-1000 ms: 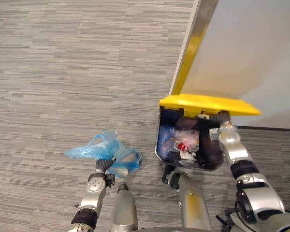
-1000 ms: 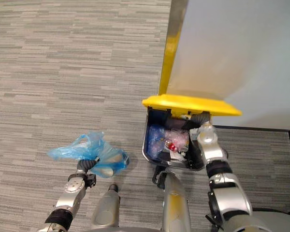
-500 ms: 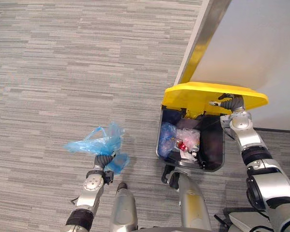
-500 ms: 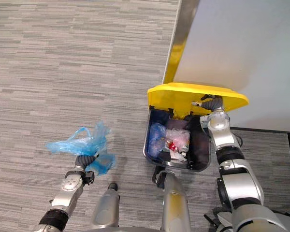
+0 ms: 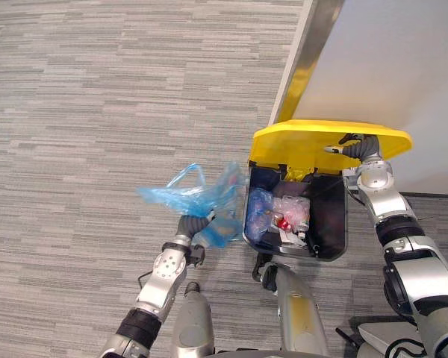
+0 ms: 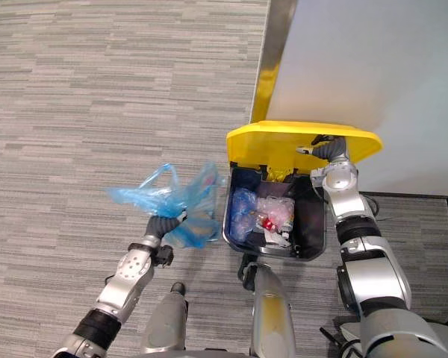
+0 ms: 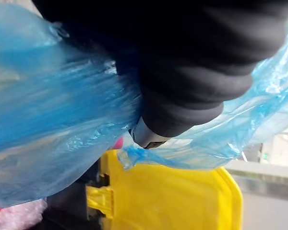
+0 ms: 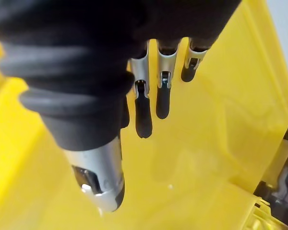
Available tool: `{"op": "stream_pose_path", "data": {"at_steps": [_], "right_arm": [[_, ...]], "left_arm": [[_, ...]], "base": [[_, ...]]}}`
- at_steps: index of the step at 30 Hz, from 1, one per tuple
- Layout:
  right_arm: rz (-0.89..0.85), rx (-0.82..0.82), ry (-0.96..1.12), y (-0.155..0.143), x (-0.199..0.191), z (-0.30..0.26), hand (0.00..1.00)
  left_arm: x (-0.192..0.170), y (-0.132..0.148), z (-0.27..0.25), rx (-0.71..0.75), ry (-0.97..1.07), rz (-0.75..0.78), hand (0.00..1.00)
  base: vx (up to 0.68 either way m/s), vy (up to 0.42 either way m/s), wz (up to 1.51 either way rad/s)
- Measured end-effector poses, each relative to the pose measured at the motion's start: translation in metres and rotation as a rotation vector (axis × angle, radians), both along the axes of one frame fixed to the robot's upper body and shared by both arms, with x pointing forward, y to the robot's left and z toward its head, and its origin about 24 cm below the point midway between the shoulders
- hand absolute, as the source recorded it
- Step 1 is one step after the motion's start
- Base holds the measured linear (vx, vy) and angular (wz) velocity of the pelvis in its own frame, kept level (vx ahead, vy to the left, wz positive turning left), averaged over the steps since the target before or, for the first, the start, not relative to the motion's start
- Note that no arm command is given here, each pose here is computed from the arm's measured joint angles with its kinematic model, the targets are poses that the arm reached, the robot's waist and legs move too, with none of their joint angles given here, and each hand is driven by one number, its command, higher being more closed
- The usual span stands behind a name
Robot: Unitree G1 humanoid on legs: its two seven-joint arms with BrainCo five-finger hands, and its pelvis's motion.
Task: Gather rubbish on tea table into small bin, then transfer packed bag to large trash can.
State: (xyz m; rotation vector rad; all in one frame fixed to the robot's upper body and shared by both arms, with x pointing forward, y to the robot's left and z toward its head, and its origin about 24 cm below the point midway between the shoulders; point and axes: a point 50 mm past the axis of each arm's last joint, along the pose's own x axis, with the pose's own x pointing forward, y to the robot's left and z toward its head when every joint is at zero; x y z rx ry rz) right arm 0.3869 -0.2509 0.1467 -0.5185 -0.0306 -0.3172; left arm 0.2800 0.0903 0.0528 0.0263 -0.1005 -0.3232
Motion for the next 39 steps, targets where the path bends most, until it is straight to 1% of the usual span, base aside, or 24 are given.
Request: {"op": "stream_pose_path", "data": {"at_steps": [2, 3, 4, 5, 9, 12, 15, 22, 29, 32, 33, 36, 37, 38, 39], "right_arm": [[0.036, -0.016, -0.003, 0.009, 0.005, 0.007, 0.0], [0.055, -0.03, -0.014, 0.014, 0.008, 0.016, 0.0], [0.057, -0.031, -0.018, 0.015, 0.009, 0.018, 0.0], [0.062, -0.038, -0.022, 0.017, 0.011, 0.022, 0.0], [0.101, -0.051, -0.045, 0.028, 0.019, 0.041, 0.0], [0.122, -0.068, -0.072, 0.034, 0.022, 0.054, 0.0], [0.131, -0.062, -0.094, 0.038, 0.023, 0.063, 0.0], [0.195, -0.061, -0.203, 0.055, 0.024, 0.097, 0.0], [0.281, -0.098, -0.346, 0.07, 0.011, 0.131, 0.0], [0.376, -0.145, -0.393, 0.093, 0.004, 0.139, 0.0], [0.434, -0.171, -0.43, 0.107, -0.001, 0.146, 0.0], [0.51, -0.207, -0.494, 0.129, -0.009, 0.164, 0.0], [0.526, -0.209, -0.517, 0.132, -0.012, 0.168, 0.0], [0.54, -0.214, -0.54, 0.134, -0.014, 0.172, 0.0], [0.545, -0.218, -0.544, 0.136, -0.014, 0.173, 0.0]], "left_arm": [[0.003, -0.013, 0.011, 0.001, -0.042, -0.048, 1.0], [0.007, -0.024, 0.02, 0.004, -0.074, -0.089, 1.0], [0.008, -0.029, 0.025, 0.003, -0.09, -0.104, 1.0], [0.01, -0.04, 0.034, -0.003, -0.12, -0.139, 1.0], [0.016, -0.064, 0.059, -0.007, -0.206, -0.21, 1.0], [0.025, -0.072, 0.064, 0.023, -0.214, -0.217, 1.0], [0.032, -0.078, 0.063, 0.082, -0.213, -0.226, 1.0], [0.056, -0.092, 0.088, 0.181, -0.272, -0.205, 1.0], [0.07, -0.09, 0.087, 0.28, -0.247, -0.177, 1.0], [0.076, -0.087, 0.081, 0.335, -0.228, -0.161, 1.0], [0.079, -0.085, 0.079, 0.365, -0.22, -0.15, 1.0], [0.085, -0.08, 0.076, 0.442, -0.21, -0.123, 1.0], [0.087, -0.078, 0.074, 0.463, -0.203, -0.114, 1.0], [0.088, -0.075, 0.072, 0.483, -0.198, -0.1, 0.0], [0.09, -0.073, 0.072, 0.485, -0.193, -0.091, 0.0]], "base": [[-0.01, 0.018, -0.2], [-0.02, 0.022, -0.17], [-0.02, 0.024, -0.14], [-0.02, 0.011, -0.07], [-0.02, 0.006, -0.09], [-0.02, 0.007, -0.17], [0.02, 0.008, -0.16], [0.0, -0.005, -0.07], [-0.01, -0.033, -0.04], [-0.05, -0.025, -0.07], [-0.06, -0.027, -0.05], [-0.02, -0.009, -0.03], [-0.03, -0.007, 0.0], [0.0, 0.0, 0.0], [-0.03, 0.016, -0.02]]}}
